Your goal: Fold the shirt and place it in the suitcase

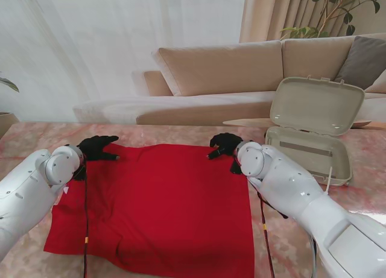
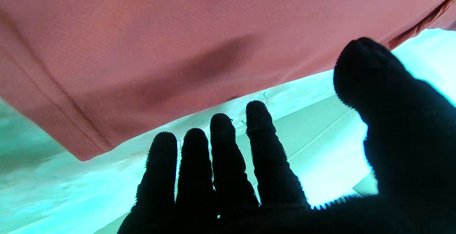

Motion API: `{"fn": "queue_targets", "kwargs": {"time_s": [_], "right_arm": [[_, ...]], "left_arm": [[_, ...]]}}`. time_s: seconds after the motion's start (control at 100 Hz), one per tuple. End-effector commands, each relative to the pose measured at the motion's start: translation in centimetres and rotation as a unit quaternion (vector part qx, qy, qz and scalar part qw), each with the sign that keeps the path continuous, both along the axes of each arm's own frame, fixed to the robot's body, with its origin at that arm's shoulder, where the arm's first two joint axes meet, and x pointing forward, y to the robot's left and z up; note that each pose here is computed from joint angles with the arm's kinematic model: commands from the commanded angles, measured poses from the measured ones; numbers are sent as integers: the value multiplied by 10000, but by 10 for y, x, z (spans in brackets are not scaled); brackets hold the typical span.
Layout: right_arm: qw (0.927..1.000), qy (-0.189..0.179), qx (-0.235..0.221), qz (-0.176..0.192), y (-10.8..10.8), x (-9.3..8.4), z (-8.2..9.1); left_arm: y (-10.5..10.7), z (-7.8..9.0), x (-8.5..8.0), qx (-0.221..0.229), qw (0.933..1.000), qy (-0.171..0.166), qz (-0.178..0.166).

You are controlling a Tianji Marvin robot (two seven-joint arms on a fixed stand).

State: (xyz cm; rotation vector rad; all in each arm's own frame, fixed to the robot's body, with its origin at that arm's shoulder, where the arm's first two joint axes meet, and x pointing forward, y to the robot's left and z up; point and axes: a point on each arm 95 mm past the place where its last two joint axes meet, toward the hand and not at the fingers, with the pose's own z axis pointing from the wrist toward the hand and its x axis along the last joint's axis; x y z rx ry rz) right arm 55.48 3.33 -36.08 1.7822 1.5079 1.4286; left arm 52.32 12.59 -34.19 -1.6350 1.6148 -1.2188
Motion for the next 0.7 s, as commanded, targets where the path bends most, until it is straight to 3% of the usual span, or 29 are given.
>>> {"fn": "queue_targets", "kwargs": {"time_s": [0.0,0.35,0.69], "right_arm": [[9999,110,-7,-5,-1,0,-4],[9997,245,-29,-81,-9,-3,-12],[9995,288,-60,-109,-14,-5,-14]], "left_arm": [[-2,4,6,-20,10000,-25,-25],[-8,-10,19,51,9998,141,-164],[-10,-18,22,49,9991,396,-160]]}}
